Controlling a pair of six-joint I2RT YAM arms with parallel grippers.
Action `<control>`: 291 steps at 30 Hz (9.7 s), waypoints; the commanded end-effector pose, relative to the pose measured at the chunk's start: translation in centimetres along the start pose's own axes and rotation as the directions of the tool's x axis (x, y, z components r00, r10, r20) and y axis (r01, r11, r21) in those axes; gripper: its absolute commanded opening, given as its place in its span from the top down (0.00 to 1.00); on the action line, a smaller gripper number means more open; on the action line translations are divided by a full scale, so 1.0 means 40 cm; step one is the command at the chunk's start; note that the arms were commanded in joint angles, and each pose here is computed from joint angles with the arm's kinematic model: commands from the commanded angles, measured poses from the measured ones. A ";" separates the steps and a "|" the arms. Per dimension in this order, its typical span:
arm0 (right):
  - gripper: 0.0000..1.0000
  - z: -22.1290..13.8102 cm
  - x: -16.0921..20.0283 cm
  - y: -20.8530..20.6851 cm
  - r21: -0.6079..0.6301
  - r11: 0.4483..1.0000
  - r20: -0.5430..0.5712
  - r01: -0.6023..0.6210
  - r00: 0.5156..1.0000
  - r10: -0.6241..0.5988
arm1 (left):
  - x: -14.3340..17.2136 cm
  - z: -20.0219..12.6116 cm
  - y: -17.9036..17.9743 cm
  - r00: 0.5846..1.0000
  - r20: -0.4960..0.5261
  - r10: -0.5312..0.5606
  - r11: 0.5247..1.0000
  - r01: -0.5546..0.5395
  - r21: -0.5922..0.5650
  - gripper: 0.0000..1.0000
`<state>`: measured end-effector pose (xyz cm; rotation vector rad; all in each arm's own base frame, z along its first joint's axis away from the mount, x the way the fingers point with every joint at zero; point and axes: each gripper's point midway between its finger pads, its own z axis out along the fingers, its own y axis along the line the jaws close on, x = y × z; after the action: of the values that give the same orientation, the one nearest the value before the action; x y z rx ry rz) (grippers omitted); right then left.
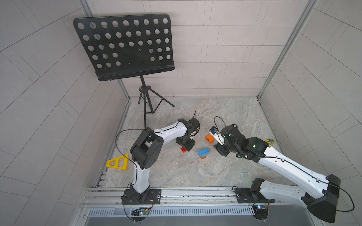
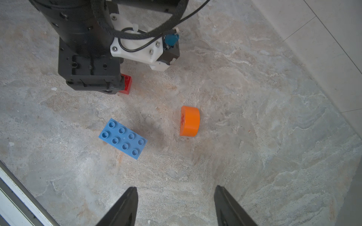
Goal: Assemble an ice cream with lego
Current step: Pick up the lego brick from the center of the board, then assemble the lego brick with the lego brick.
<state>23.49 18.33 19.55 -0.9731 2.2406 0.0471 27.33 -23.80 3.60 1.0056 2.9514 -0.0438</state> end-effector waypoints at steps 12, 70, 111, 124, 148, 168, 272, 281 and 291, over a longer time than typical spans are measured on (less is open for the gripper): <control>0.37 0.010 0.018 0.003 -0.008 1.000 -0.030 -0.011 1.000 0.010 | -0.006 0.021 0.007 1.000 -0.012 -0.006 1.000 0.006 -0.013 0.39; 0.54 0.047 0.166 -0.272 0.219 0.676 0.048 -0.703 0.700 0.712 | 0.007 -0.289 -0.271 0.850 0.224 0.477 0.879 -0.464 -0.112 0.72; 0.54 0.084 0.226 -0.284 0.219 0.660 0.020 -0.718 0.680 0.733 | -0.054 -0.193 -0.296 0.805 0.103 0.584 0.809 -0.568 -0.149 0.74; 0.54 0.086 0.233 -0.283 0.217 0.660 0.015 -0.719 0.679 0.734 | -0.046 -0.182 -0.315 0.797 0.082 0.598 0.800 -0.588 -0.121 0.74; 0.54 0.094 0.238 -0.283 0.210 0.660 0.010 -0.721 0.676 0.736 | -0.042 -0.157 -0.313 0.780 0.026 0.625 0.777 -0.619 -0.111 0.74; 0.54 0.096 0.240 -0.284 0.203 0.658 0.011 -0.725 0.673 0.739 | -0.059 -0.184 -0.319 0.752 0.005 0.660 0.747 -0.655 -0.110 0.74; 0.54 0.111 0.248 -0.277 0.183 0.656 -0.005 -0.733 0.666 0.746 | 0.069 0.025 -0.272 0.749 -0.264 0.607 0.786 -0.616 0.059 0.77; 0.54 0.111 0.244 -0.279 0.180 0.655 -0.002 -0.734 0.665 0.747 | -0.003 -0.094 -0.296 0.772 -0.137 0.621 0.779 -0.627 0.001 0.77; 0.54 0.115 0.246 -0.280 0.184 0.653 -0.008 -0.734 0.663 0.748 | -0.025 -0.147 -0.304 0.779 -0.078 0.623 0.780 -0.626 -0.023 0.77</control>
<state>28.73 5.65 12.87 0.0989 2.5203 0.1984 21.46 -34.79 10.52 1.9174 2.4114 0.0531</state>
